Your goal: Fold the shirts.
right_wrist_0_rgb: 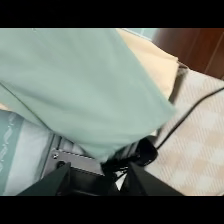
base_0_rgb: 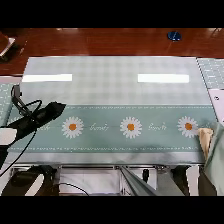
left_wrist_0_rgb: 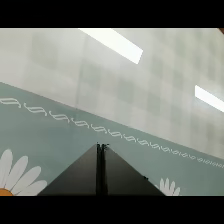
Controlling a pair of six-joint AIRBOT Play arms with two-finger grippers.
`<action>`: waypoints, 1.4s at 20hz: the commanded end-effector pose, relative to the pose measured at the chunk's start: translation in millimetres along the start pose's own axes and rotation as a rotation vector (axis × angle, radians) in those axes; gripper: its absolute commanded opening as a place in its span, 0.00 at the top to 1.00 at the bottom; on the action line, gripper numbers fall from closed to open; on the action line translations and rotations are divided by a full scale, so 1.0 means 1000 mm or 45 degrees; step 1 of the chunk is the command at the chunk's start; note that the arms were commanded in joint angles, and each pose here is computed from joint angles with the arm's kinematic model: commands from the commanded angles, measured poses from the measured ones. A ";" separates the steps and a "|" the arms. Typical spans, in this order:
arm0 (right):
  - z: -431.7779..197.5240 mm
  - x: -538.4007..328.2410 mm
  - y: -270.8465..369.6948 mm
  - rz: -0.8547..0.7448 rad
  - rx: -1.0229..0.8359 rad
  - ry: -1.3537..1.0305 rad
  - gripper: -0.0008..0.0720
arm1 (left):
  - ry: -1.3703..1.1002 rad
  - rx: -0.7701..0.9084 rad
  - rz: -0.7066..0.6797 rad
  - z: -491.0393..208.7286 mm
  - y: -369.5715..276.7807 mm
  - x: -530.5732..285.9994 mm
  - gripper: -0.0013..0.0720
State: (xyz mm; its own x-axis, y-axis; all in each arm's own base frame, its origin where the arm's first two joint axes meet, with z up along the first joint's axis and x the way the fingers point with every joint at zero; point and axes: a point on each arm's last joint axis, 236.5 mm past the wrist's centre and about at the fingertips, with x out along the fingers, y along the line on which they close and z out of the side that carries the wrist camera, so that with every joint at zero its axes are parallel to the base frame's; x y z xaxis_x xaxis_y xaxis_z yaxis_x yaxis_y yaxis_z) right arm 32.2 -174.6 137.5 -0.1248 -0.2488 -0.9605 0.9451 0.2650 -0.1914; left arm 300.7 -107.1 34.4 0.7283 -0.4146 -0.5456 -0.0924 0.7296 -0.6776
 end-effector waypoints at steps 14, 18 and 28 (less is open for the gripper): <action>-0.127 -0.119 0.434 1.132 -1.577 -0.521 0.96 | 0.021 0.675 -0.243 0.095 -0.172 -0.019 0.96; -0.154 -0.030 0.465 0.702 -1.593 -0.490 0.97 | 0.270 0.772 0.198 0.064 -0.069 0.041 0.96; -0.156 0.012 0.454 0.543 -1.566 -0.320 0.96 | 0.347 0.709 0.266 0.058 -0.043 0.061 0.96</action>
State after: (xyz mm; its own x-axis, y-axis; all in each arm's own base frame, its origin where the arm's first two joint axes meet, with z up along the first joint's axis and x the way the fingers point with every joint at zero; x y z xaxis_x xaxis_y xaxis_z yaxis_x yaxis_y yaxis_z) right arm 414.5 89.5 11.1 0.3115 -0.0500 -0.9489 -0.0133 0.9983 -0.0569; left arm 388.2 -133.8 63.2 0.5353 -0.3149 -0.7838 0.2117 0.9483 -0.2364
